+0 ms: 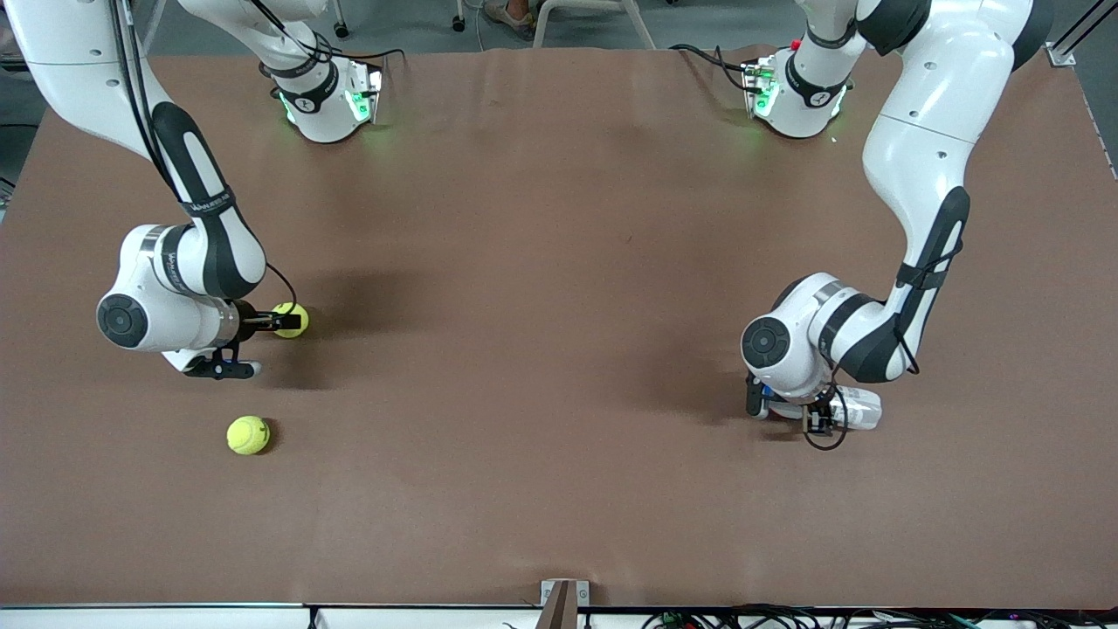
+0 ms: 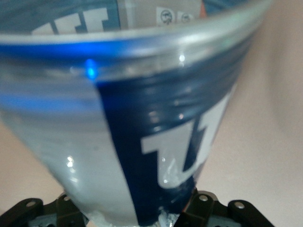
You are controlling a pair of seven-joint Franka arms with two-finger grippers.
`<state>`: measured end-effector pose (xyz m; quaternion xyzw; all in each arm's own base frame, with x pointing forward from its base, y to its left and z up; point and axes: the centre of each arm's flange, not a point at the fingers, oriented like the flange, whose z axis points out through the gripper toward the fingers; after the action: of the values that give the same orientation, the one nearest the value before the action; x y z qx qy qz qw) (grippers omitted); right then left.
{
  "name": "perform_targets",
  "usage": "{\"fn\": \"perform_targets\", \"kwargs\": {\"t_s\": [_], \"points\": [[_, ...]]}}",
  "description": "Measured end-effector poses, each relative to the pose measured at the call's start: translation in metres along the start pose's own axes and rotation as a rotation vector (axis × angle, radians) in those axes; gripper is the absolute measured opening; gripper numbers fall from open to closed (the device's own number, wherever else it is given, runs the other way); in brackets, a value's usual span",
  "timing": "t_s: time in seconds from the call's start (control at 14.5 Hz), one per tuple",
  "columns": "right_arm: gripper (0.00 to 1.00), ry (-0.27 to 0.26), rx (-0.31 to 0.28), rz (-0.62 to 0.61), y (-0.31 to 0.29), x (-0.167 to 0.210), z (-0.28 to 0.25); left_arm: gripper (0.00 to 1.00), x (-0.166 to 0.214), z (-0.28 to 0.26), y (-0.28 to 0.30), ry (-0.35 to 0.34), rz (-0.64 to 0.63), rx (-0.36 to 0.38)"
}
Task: Insert tennis ball vertically with right arm
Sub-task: 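Lift the can upright with the left gripper while the right gripper lifts the ball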
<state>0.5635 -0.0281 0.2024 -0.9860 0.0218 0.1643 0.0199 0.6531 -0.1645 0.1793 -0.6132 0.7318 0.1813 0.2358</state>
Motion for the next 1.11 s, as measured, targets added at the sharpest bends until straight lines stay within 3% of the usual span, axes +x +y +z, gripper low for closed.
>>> {"fn": "perform_targets", "kwargs": {"t_s": [0.28, 0.48, 0.62, 0.76, 0.97, 1.11], "points": [[1.00, -0.008, 0.005, 0.002, -0.001, 0.000, 0.004, 0.73, -0.005, -0.060, -0.013, 0.124, -0.034, 0.057], [0.90, -0.011, 0.005, 0.001, -0.002, 0.000, 0.005, 0.72, -0.005, -0.103, -0.016, 0.238, -0.041, 0.079], [0.85, -0.013, 0.006, 0.001, -0.002, 0.000, 0.005, 0.72, -0.002, -0.124, -0.015, 0.346, -0.060, 0.057], [0.68, -0.013, 0.006, 0.001, -0.002, 0.000, 0.005, 0.72, 0.004, -0.143, -0.017, 0.468, -0.098, 0.049], [0.62, -0.013, 0.006, 0.001, -0.002, 0.001, 0.004, 0.70, 0.024, -0.163, -0.019, 0.681, -0.178, 0.014], [0.62, -0.014, 0.006, 0.001, -0.002, 0.001, 0.004, 0.70, 0.044, -0.177, -0.023, 0.798, -0.214, 0.052]]}}
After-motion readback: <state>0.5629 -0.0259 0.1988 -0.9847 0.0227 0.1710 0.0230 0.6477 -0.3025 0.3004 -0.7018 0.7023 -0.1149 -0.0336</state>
